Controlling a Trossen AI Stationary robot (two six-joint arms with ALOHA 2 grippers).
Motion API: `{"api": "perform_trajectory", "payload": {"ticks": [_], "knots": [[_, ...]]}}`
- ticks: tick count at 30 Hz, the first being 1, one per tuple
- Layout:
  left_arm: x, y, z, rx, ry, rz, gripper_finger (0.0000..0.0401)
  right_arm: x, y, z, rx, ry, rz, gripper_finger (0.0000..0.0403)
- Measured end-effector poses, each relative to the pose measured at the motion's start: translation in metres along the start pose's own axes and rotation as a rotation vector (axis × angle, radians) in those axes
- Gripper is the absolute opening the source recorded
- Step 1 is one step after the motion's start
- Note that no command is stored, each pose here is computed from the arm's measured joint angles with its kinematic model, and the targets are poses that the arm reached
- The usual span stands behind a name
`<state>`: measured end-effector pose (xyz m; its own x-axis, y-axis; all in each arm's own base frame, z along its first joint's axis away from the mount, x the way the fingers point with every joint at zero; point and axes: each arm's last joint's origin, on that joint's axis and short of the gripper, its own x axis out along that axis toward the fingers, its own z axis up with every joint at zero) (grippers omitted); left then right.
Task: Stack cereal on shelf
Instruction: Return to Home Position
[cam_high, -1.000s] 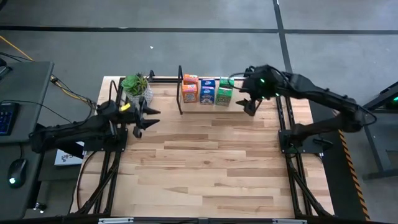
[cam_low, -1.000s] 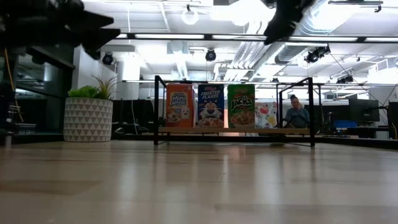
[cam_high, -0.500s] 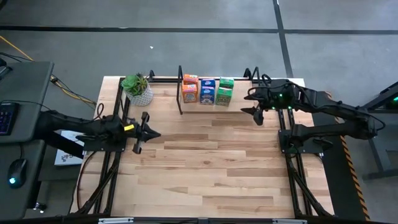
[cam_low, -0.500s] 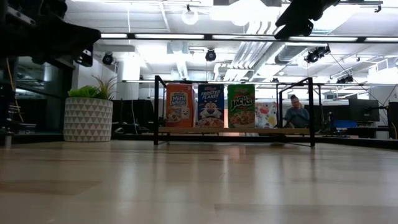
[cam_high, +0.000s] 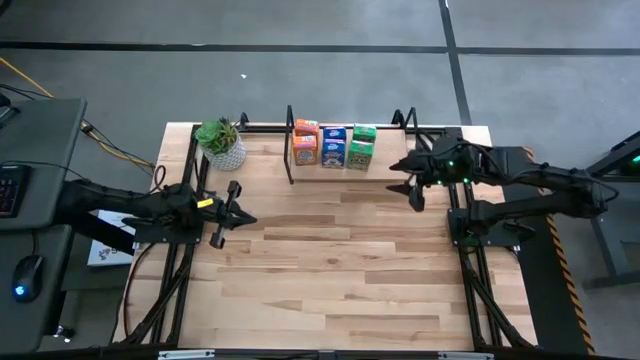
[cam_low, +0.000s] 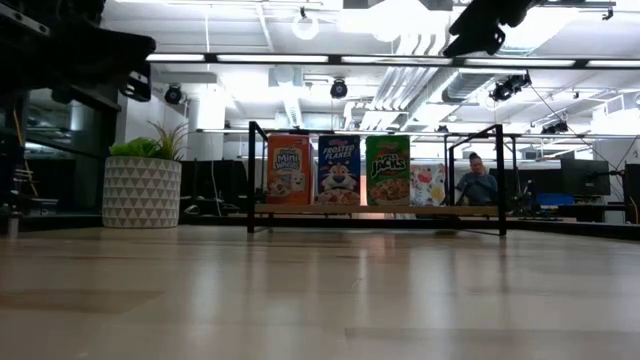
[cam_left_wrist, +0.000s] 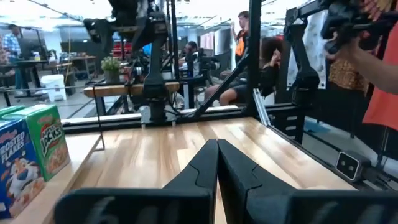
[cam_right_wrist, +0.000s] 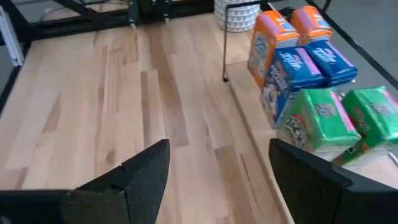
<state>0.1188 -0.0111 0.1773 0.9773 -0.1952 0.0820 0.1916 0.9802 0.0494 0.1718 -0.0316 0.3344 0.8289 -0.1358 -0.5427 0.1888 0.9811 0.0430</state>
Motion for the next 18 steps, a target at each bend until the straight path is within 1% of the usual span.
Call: {"api": "perform_trajectory", "payload": {"ticks": [4, 7, 12, 14, 18], "knots": [[0.000, 0.000, 0.000, -0.009, 0.005, 0.002, 0.0000, -0.002, 0.009, 0.003, 0.000, -0.068, -0.027, 0.0267], [0.000, 0.000, -0.001, -0.013, 0.006, 0.002, 0.0000, 0.002, 0.016, -0.009, -0.014, -0.171, -0.005, 0.0267], [0.000, 0.000, -0.002, -0.064, 0.020, 0.002, 0.0001, 0.009, 0.017, -0.055, 0.039, -0.303, 0.043, 0.0267], [0.000, 0.000, -0.002, -0.064, 0.020, 0.002, 0.0000, 0.008, 0.014, -0.074, 0.072, -0.357, 0.048, 0.0267], [0.000, 0.000, -0.002, -0.064, 0.020, 0.002, 0.0001, 0.008, 0.010, -0.107, 0.087, -0.452, 0.066, 0.0267]]}}
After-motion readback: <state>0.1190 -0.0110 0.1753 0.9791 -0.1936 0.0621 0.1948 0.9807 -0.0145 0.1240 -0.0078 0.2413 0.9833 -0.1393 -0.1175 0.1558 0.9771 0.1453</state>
